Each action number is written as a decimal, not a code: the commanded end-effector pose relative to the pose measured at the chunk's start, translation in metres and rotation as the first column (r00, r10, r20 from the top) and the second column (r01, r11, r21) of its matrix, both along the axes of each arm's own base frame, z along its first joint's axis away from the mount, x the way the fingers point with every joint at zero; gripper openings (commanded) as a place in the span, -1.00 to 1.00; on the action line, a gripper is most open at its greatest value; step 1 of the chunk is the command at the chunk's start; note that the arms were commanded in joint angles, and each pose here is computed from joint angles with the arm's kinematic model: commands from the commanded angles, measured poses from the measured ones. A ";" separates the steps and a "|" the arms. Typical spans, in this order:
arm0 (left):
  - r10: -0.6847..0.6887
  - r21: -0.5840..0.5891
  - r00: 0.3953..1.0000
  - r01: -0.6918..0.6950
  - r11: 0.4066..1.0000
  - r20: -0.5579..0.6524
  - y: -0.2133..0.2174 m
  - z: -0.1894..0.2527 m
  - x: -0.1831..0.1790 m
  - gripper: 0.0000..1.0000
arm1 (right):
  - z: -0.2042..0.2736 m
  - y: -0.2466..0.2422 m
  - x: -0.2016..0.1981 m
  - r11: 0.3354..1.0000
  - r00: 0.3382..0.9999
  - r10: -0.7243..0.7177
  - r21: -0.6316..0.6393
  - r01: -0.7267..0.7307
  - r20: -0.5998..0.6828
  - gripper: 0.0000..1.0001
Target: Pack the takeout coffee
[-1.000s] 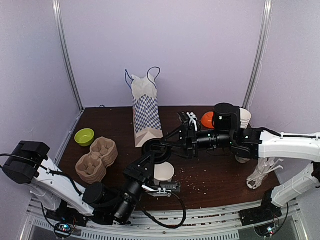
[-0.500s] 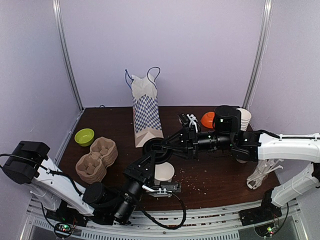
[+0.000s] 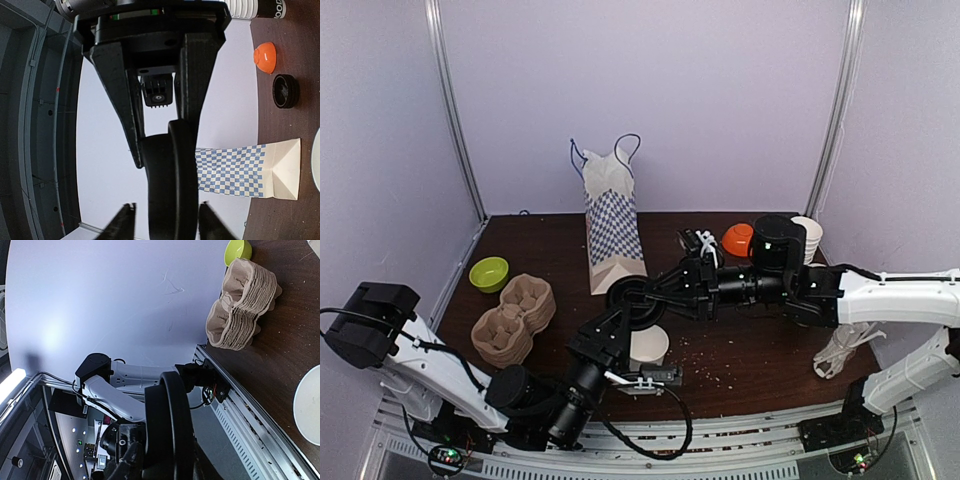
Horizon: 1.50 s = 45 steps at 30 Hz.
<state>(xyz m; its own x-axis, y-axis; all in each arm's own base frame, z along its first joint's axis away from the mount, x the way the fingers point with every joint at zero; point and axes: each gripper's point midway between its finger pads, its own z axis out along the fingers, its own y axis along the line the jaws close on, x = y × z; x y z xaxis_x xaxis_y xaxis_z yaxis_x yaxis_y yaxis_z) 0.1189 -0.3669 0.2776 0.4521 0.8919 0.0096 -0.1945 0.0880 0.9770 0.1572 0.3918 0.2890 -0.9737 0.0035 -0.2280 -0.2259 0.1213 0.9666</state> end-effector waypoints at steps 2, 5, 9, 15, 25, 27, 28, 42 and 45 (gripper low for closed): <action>0.030 -0.280 0.999 -0.039 0.959 -0.035 0.033 0.043 0.004 0.42 | 0.019 -0.008 0.002 0.998 0.997 -0.045 0.047 0.042 0.061 -0.66; 0.040 -0.290 0.998 -0.055 0.955 -0.058 0.037 0.041 0.006 0.61 | 0.021 -0.014 0.009 0.995 0.994 -0.088 0.048 0.084 0.073 -0.66; 0.048 -0.334 0.992 -0.085 0.939 -0.117 0.047 0.039 0.007 0.90 | 0.020 -0.030 0.027 0.984 0.979 -0.179 0.029 0.177 0.098 -0.67; 0.070 -0.457 0.960 -0.193 0.868 -0.272 0.087 0.034 0.017 0.96 | 0.012 -0.068 0.059 0.949 0.937 -0.298 -0.052 0.312 0.181 -0.66; -0.059 -0.742 0.891 -0.337 0.579 -0.451 0.119 0.064 0.027 0.97 | -0.019 -0.080 0.071 0.925 0.919 -0.222 -0.229 0.304 0.325 -0.66; -0.105 -0.776 0.893 -0.317 0.545 -0.438 0.107 0.071 0.028 0.97 | -0.025 -0.080 0.072 0.920 0.918 -0.215 -0.245 0.305 0.335 -0.66; -0.128 -0.775 0.892 -0.297 0.558 -0.433 0.096 0.071 0.030 0.97 | -0.026 -0.080 0.073 0.917 0.915 -0.217 -0.249 0.311 0.340 -0.66; -0.803 -0.702 0.190 -0.623 0.346 -0.565 0.030 0.045 0.074 0.96 | -0.046 -0.055 0.037 0.967 0.959 -0.058 -0.225 0.123 0.278 -0.65; -0.858 -0.627 0.026 -0.693 0.355 -0.513 0.013 0.010 0.056 0.95 | -0.052 -0.042 0.025 0.971 0.969 -0.030 -0.221 0.086 0.245 -0.64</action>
